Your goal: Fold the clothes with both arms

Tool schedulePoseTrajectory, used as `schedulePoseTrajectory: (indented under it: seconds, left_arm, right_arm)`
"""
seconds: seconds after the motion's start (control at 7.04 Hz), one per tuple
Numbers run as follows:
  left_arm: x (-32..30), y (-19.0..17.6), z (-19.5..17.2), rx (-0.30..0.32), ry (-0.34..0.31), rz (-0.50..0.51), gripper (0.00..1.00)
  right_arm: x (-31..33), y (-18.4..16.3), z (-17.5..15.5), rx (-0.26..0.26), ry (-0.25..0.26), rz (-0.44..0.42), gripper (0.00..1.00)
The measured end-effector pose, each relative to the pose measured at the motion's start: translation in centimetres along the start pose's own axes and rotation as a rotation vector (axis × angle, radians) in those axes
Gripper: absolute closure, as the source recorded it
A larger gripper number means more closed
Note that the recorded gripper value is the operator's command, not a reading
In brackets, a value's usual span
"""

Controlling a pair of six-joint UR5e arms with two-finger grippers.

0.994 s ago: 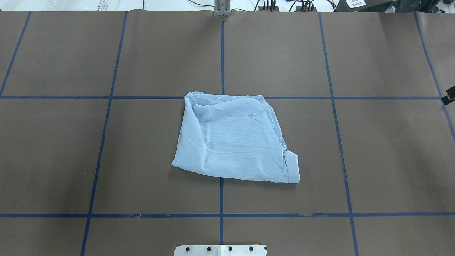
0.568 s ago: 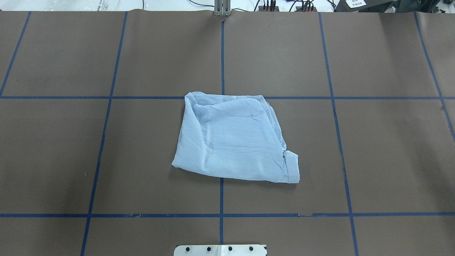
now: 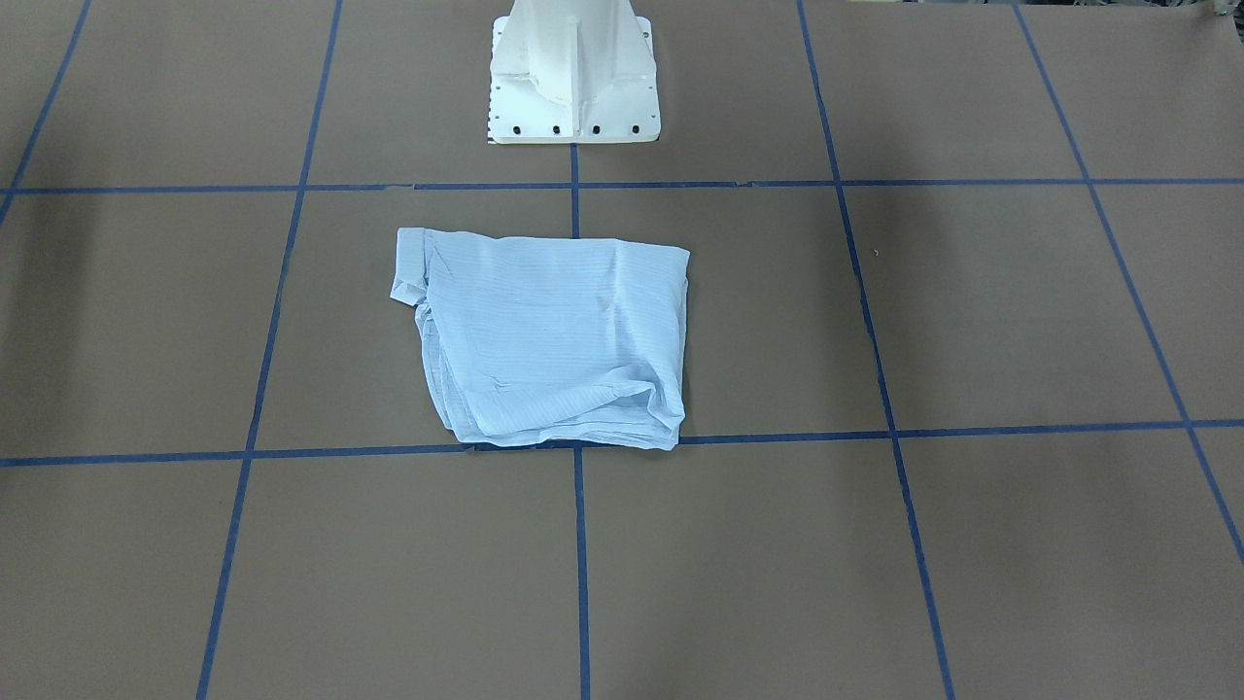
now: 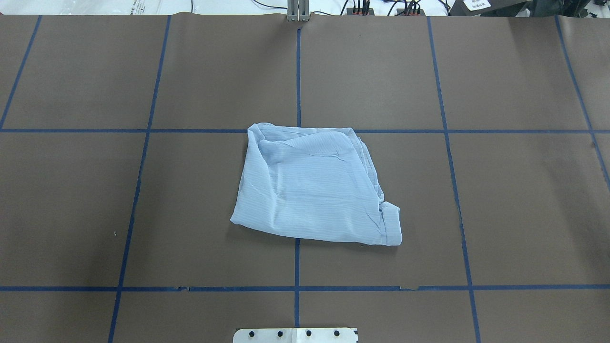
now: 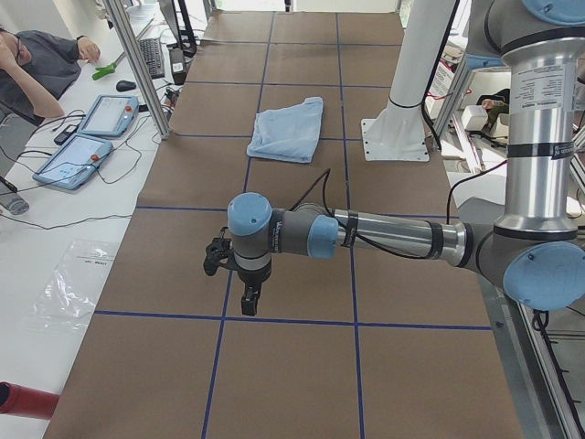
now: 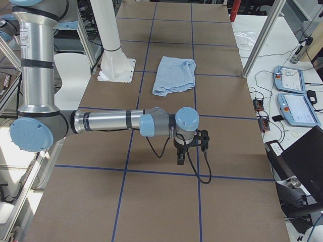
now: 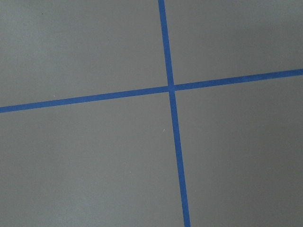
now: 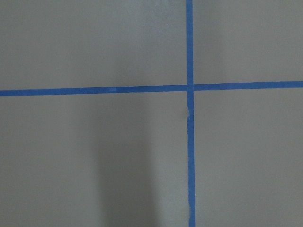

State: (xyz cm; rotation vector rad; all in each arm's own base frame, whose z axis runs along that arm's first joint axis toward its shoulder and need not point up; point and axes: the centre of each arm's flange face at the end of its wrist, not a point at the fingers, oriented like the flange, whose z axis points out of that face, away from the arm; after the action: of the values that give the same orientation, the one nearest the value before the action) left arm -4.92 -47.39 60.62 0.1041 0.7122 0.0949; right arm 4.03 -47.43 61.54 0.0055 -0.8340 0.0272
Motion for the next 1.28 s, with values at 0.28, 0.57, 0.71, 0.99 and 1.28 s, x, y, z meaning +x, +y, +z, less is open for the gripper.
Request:
schedulePoseTrajectory:
  seconds: [0.28, 0.57, 0.71, 0.99, 1.28]
  left_arm:
    - [0.0, 0.1, -0.1, 0.002, 0.000, 0.000, 0.01]
    - [0.0, 0.2, 0.0, 0.000, 0.001, -0.001, 0.01]
    - [0.0, 0.2, 0.0, 0.000, 0.001, -0.002, 0.01]
    - [0.0, 0.3, 0.0, -0.001, 0.001, -0.002, 0.01]
    - [0.0, 0.3, 0.0, -0.002, 0.002, -0.002, 0.01]
  right_arm:
    - [1.4, 1.1, 0.3, -0.006, 0.002, -0.027, 0.00]
    - [1.8, 1.5, 0.5, -0.011, 0.005, -0.026, 0.00]
    - [1.9, 1.6, 0.5, -0.011, 0.007, -0.025, 0.00]
    - [1.9, 1.6, 0.5, -0.011, 0.009, -0.026, 0.00]
    - [1.9, 1.6, 0.5, -0.011, 0.010, -0.026, 0.00]
